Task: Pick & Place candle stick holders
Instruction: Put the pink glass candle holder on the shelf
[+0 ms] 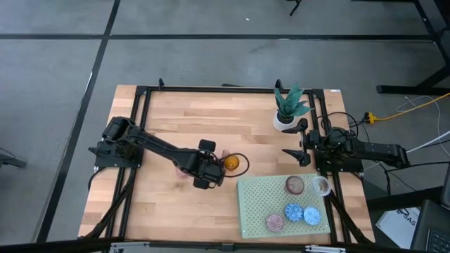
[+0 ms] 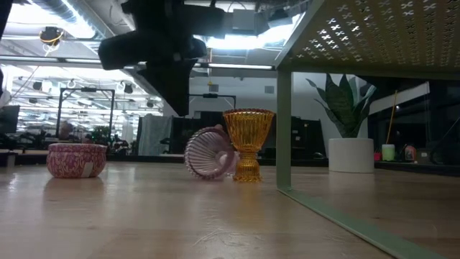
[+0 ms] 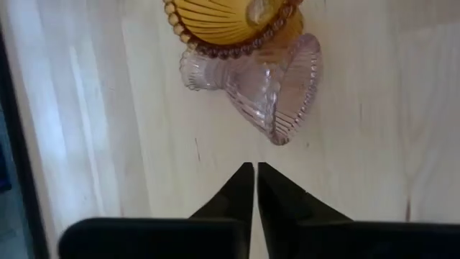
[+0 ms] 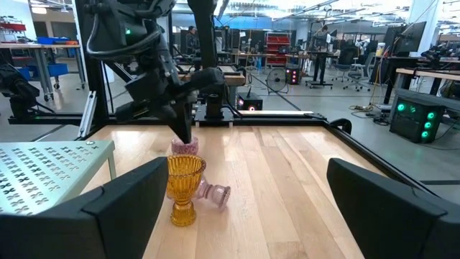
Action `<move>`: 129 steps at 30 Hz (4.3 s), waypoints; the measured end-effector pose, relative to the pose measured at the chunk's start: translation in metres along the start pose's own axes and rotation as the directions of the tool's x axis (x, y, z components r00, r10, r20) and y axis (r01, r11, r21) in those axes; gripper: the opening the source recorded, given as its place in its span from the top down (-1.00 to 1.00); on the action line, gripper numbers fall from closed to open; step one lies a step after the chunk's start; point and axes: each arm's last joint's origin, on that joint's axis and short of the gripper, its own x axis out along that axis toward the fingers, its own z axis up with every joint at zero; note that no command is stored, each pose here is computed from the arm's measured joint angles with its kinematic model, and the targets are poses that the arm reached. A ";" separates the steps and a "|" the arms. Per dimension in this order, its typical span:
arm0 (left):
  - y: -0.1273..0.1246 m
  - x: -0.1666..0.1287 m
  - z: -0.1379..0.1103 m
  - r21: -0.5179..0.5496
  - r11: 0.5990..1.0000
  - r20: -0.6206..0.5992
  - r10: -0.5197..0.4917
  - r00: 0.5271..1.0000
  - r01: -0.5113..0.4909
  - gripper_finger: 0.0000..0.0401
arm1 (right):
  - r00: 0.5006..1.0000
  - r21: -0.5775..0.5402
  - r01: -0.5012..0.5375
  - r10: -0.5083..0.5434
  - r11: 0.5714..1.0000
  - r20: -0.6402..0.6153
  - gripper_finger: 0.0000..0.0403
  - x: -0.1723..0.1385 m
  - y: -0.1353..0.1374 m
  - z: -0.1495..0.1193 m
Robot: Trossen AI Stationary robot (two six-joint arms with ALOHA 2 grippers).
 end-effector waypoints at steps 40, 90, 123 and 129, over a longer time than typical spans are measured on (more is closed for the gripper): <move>-0.008 0.052 -0.008 -0.073 0.997 0.162 0.037 0.986 -0.025 0.82 | 1.000 0.000 0.000 0.000 1.000 0.000 -0.90 0.000 0.000 0.000; 0.124 -0.070 -0.068 -0.699 0.514 0.224 -0.502 0.835 0.497 0.90 | 0.960 0.702 0.116 -0.262 0.703 0.103 -0.90 -0.002 -0.008 0.010; 0.224 -0.042 0.026 -0.756 0.274 0.423 -0.489 0.763 0.595 0.89 | 0.956 -0.132 0.101 -0.133 0.986 -0.263 -0.90 0.085 -0.009 0.148; 0.228 -0.042 0.029 -0.766 0.238 0.447 -0.471 0.761 0.597 0.88 | 0.932 -0.148 -0.006 -0.048 0.989 -0.358 -0.90 0.122 -0.008 0.142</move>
